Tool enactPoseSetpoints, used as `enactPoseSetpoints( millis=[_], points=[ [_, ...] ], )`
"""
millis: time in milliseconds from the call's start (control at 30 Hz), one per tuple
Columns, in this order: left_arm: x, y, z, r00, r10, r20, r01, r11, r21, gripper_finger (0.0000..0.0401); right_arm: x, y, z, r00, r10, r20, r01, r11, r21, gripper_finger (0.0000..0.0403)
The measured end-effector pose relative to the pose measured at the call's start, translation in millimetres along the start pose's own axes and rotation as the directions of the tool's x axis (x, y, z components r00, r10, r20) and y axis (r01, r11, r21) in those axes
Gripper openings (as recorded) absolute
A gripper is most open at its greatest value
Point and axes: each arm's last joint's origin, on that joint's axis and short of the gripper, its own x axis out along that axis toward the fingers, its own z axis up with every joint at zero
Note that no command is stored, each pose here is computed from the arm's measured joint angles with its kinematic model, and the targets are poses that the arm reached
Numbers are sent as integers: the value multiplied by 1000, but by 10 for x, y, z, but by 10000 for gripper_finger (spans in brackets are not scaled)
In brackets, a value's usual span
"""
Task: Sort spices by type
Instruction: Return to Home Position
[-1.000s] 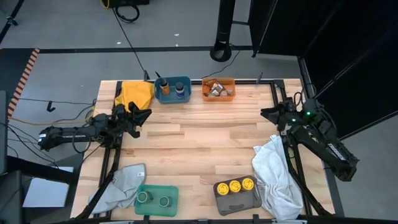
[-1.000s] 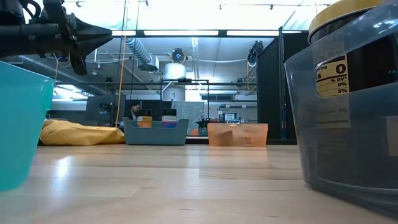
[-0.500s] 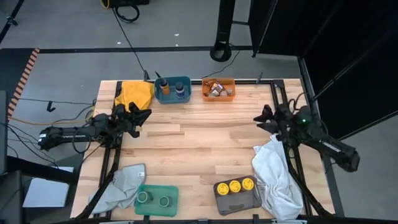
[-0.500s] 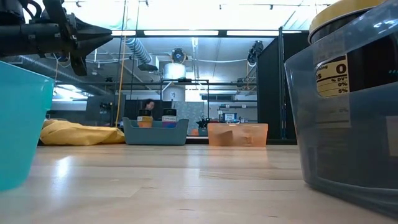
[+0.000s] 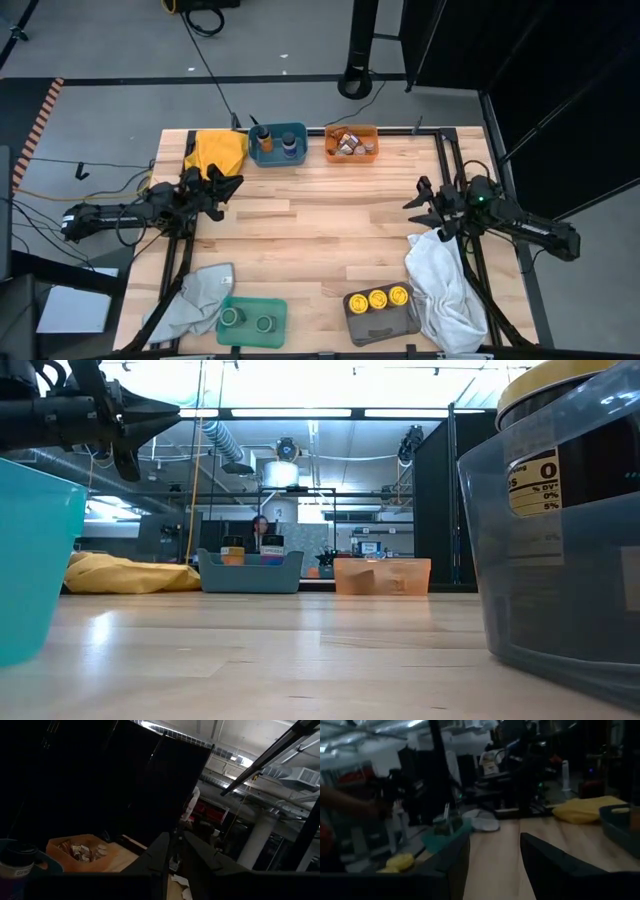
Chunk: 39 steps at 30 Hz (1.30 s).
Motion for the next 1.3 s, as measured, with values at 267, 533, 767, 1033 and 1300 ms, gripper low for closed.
enactPoseSetpoints(
  millis=[267,533,767,1033,1300],
  points=[
    [-1,-5,-35,998,-44,-53,49,994,98,54,27,29,-53,999,-13,-36,10,997,-83,184],
    [-5,17,-95,992,-33,-120,57,978,202,54,36,42,-57,999,-14,-36,10,996,-91,184],
    [-14,52,-157,984,16,-177,21,979,202,54,37,44,-68,999,-16,-45,12,995,-97,184],
    [-17,61,-169,982,30,-186,4,984,179,54,37,30,-67,997,-62,-37,55,986,-155,183],
    [-17,61,-170,982,31,-188,3,984,178,54,37,29,-66,997,-66,-36,59,986,-157,183]
  ],
)
